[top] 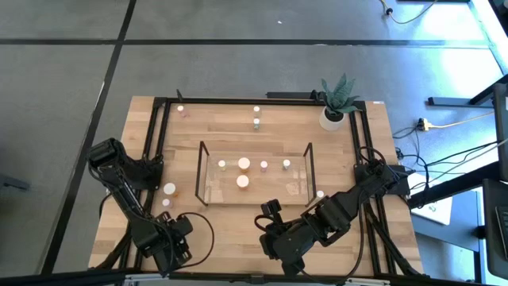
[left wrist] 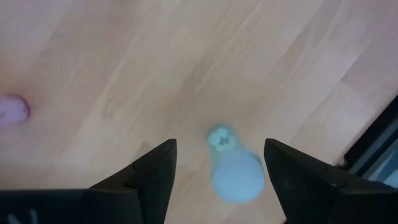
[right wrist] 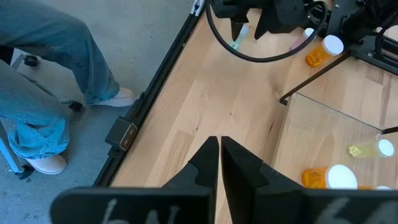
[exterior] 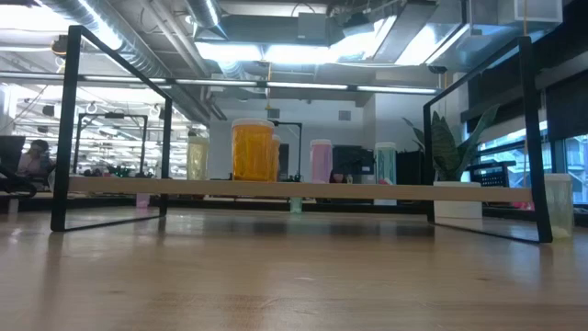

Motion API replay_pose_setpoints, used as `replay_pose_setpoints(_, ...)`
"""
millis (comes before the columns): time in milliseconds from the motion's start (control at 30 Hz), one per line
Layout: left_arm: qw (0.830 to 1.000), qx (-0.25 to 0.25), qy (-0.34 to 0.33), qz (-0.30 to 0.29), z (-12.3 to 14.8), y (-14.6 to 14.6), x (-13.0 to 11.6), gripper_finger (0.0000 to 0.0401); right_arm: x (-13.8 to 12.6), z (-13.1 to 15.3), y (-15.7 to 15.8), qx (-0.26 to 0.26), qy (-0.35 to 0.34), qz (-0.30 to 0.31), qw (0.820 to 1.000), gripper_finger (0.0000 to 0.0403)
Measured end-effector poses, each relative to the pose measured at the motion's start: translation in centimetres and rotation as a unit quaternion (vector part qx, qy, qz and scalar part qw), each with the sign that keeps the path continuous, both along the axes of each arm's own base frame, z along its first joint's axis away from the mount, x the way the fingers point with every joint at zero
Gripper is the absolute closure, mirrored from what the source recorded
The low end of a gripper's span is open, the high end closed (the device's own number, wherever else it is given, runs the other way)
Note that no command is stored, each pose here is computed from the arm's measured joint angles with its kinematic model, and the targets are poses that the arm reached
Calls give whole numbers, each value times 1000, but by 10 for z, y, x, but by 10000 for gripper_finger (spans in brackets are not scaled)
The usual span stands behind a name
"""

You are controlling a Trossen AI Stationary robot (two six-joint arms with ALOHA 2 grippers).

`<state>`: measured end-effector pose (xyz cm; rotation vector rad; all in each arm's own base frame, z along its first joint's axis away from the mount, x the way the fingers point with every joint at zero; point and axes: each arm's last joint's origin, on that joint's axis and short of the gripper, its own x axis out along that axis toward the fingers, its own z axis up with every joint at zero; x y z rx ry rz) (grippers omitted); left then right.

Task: Pick and place medicine bottles onto shelf by color
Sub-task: Put the bottom blue pill bottle aligned with the blue pill bottle on the shelf

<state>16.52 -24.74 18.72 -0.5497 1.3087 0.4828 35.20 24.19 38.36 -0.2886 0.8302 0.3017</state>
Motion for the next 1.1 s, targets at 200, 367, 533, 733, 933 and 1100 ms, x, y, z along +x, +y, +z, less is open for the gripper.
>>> replay_pose_setpoints(200, 1000, -10, 15, -1, 0, -1, -1, 167, 0, 0, 0, 0, 0, 0, 1000, 381)
replay_pose_setpoints(367, 1000, -10, 15, -1, 0, -1, -1, 168, 0, 0, 0, 0, 0, 0, 1000, 381)
replay_pose_setpoints(533, 1000, -10, 15, -1, 0, -1, -1, 168, 0, 0, 0, 0, 0, 0, 1000, 381)
replay_pose_setpoints(733, 1000, -10, 15, -1, -1, -1, -1, 168, 0, 0, 0, 0, 0, 0, 1000, 381)
replay_pose_setpoints(933, 1000, -10, 15, 0, -1, -1, -1, 189, 0, 0, 0, 0, 0, 0, 1000, 381)
replay_pose_setpoints(1100, 1000, -10, 15, 0, -1, -1, -1, 226, 0, 0, 0, 0, 0, 0, 1000, 381)
